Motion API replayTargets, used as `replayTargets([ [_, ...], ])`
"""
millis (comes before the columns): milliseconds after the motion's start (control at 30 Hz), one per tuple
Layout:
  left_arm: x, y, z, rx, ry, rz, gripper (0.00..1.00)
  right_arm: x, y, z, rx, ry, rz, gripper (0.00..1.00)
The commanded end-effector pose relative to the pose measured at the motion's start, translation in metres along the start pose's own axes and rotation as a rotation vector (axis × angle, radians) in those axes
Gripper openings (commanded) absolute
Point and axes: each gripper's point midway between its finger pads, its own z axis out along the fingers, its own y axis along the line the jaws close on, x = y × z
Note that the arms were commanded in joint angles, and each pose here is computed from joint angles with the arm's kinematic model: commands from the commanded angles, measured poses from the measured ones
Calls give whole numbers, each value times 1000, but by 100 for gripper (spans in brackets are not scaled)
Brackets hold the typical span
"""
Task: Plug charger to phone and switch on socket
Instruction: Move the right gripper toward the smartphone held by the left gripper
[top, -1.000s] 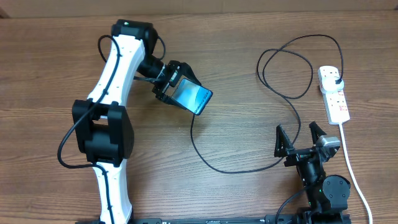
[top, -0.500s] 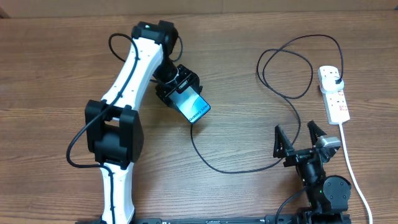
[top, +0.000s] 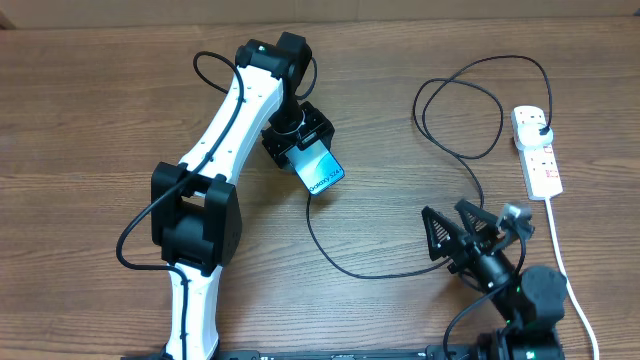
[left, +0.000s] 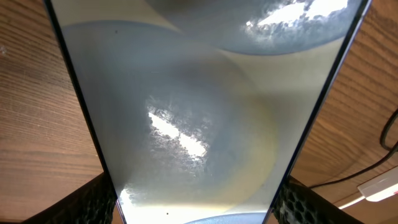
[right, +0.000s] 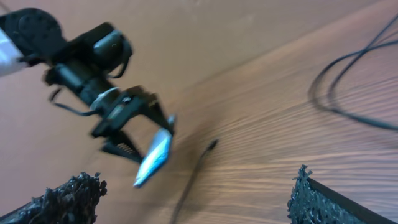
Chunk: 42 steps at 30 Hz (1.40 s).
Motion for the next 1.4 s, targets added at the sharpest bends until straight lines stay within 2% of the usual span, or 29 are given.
replayTargets([
  [0, -1, -6, -6, 18, -20, -12, 48, -15, 33, 6, -108, 87, 44, 100],
  [300, 0, -7, -6, 23, -14, -121, 53, -26, 70, 43, -250, 446, 150, 100],
  [400, 5, -11, -6, 45, 22, -179, 57, -21, 68, 57, -266, 566, 204, 100],
  [533, 13, -19, -7, 85, 74, -207, 57, -8, 56, 71, -273, 638, 277, 100],
  [767, 17, -23, -8, 98, 104, -284, 56, 24, 21, 93, -199, 723, 379, 100],
  [867, 17, -23, -8, 96, 107, -324, 56, 35, 13, 102, -158, 746, 410, 87],
  [1033, 21, -26, -9, 104, 133, -377, 56, 55, 2, 122, 30, 739, 504, 82],
  [1233, 25, -28, -10, 114, 163, -404, 57, 58, 20, 144, 106, 666, 584, 77],
  [1367, 32, -33, -11, 134, 210, -402, 57, 61, 27, 152, 151, 630, 653, 67],
])
